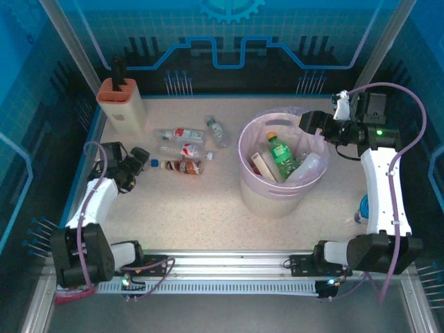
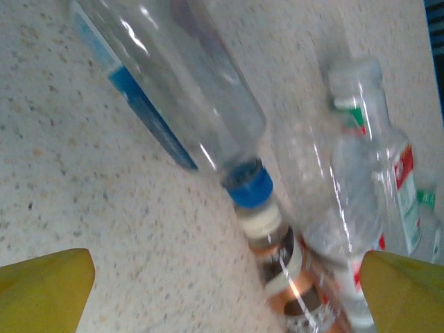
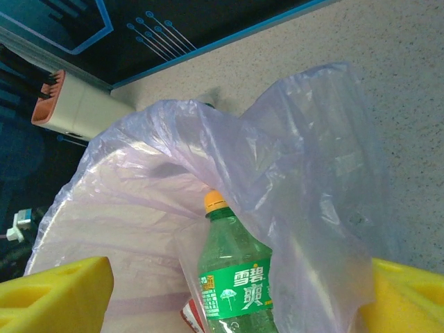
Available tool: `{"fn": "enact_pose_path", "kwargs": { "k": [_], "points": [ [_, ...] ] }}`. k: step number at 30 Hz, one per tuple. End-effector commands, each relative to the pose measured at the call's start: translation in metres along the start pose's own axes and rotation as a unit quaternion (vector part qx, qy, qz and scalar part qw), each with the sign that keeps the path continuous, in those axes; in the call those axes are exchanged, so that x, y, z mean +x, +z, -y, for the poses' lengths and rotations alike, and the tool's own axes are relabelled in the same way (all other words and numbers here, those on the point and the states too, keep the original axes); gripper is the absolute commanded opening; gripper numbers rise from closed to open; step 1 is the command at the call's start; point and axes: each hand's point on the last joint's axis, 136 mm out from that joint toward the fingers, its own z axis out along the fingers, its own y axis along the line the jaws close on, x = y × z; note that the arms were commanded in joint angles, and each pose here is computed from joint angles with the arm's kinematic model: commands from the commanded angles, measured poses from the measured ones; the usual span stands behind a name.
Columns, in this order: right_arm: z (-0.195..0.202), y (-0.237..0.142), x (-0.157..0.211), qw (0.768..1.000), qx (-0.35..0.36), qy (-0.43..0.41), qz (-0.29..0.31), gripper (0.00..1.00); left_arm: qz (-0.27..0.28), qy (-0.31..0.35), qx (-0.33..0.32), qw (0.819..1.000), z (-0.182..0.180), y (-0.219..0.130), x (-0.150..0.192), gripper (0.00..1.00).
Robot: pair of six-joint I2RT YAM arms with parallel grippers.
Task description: Put the plastic bottles in the bin
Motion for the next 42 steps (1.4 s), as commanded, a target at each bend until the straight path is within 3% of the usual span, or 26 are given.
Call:
{"fn": "enact_pose_path", "kwargs": {
  "k": [1, 8, 14, 24, 28, 35, 42],
  "points": [
    [-0.006, 0.006, 0.011, 0.999, -0.031, 0.004, -0.022, 0.87, 0.018, -0.057, 0.03, 0.998, 0.014, 0.015, -0.028, 0.99],
    [-0.009, 0.009, 0.017, 0.999, -0.038, 0.003, -0.028, 0.87, 0.013, -0.075, -0.011, 0.997, 0.01, 0.053, -0.046, 0.99],
    [-0.007, 0.008, 0.016, 0.999, -0.028, -0.003, -0.026, 0.87, -0.012, -0.096, -0.036, 0.995, 0.0, 0.079, -0.04, 0.97],
    [-0.004, 0.007, 0.015, 0.999, -0.018, -0.007, -0.026, 0.87, -0.049, -0.137, -0.06, 0.987, -0.025, 0.107, -0.019, 0.8],
    [-0.004, 0.006, 0.016, 0.999, -0.017, -0.007, -0.027, 0.87, -0.031, -0.137, -0.069, 0.988, -0.03, 0.101, -0.02, 0.71],
    [-0.005, 0.008, 0.018, 0.999, -0.025, 0.001, -0.03, 0.87, -0.008, -0.12, -0.052, 0.991, -0.016, 0.079, -0.029, 0.65],
    [-0.013, 0.007, 0.02, 0.998, -0.046, 0.009, -0.033, 0.86, 0.02, 0.0, 0.028, 0.999, 0.065, 0.009, -0.024, 0.61]
  ]
}}
